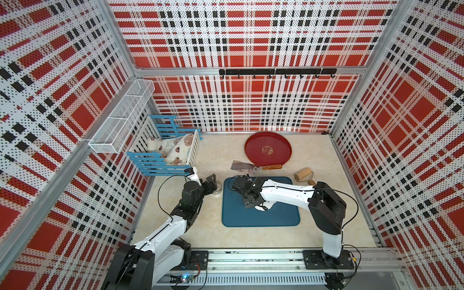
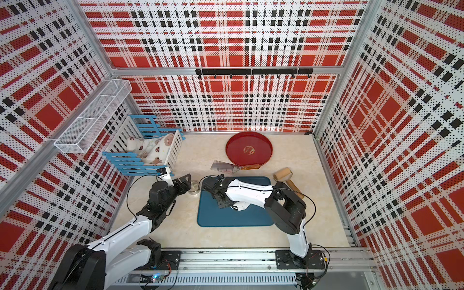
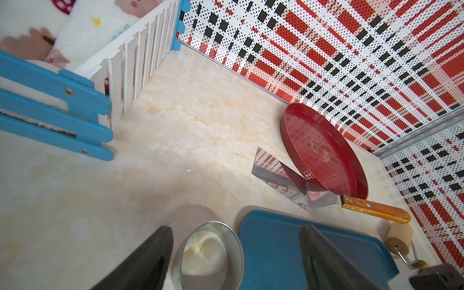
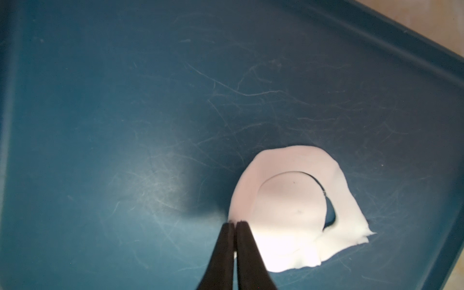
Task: Roll out the dumpling wrappers from the dough
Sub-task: Remove the dumpling wrapper from the work surface.
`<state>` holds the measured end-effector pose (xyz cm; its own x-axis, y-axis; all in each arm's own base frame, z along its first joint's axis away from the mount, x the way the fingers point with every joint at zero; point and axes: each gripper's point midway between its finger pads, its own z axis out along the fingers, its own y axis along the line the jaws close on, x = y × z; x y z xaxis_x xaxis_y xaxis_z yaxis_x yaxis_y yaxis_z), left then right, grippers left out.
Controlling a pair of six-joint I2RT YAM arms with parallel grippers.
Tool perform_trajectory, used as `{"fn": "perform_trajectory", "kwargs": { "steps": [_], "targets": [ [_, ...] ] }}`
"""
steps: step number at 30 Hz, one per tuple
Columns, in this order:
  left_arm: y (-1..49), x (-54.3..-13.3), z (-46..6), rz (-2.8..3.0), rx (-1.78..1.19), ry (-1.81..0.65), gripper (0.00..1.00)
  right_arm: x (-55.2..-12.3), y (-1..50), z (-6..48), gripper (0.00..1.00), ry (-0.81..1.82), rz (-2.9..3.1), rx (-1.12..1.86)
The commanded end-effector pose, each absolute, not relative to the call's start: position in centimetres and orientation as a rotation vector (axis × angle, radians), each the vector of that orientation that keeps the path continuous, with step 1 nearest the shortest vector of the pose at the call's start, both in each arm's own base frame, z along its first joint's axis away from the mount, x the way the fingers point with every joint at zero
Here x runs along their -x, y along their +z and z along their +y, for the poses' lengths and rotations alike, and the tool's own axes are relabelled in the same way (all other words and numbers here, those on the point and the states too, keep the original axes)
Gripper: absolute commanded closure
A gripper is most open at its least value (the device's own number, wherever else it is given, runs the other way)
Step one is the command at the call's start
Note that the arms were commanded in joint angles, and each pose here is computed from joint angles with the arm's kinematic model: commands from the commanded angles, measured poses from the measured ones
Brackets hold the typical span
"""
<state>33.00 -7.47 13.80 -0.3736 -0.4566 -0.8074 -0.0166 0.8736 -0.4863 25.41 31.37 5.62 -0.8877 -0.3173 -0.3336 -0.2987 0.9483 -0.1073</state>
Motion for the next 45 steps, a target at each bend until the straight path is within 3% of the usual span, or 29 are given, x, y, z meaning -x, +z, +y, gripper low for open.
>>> {"fn": "perform_trajectory", "kwargs": {
  "steps": [1, 45],
  "targets": [
    [14.1, -33.2, -7.4, 1.894, 0.333, -0.484, 0.16, -25.7, 7.6, 31.0, 0.91, -0.050, 2.713, 0.410],
    [14.1, -33.1, -7.3, 1.892, 0.336, -0.477, 0.16, -25.1, 10.3, 25.3, 0.91, -0.106, 2.679, 0.271]
  ]
}}
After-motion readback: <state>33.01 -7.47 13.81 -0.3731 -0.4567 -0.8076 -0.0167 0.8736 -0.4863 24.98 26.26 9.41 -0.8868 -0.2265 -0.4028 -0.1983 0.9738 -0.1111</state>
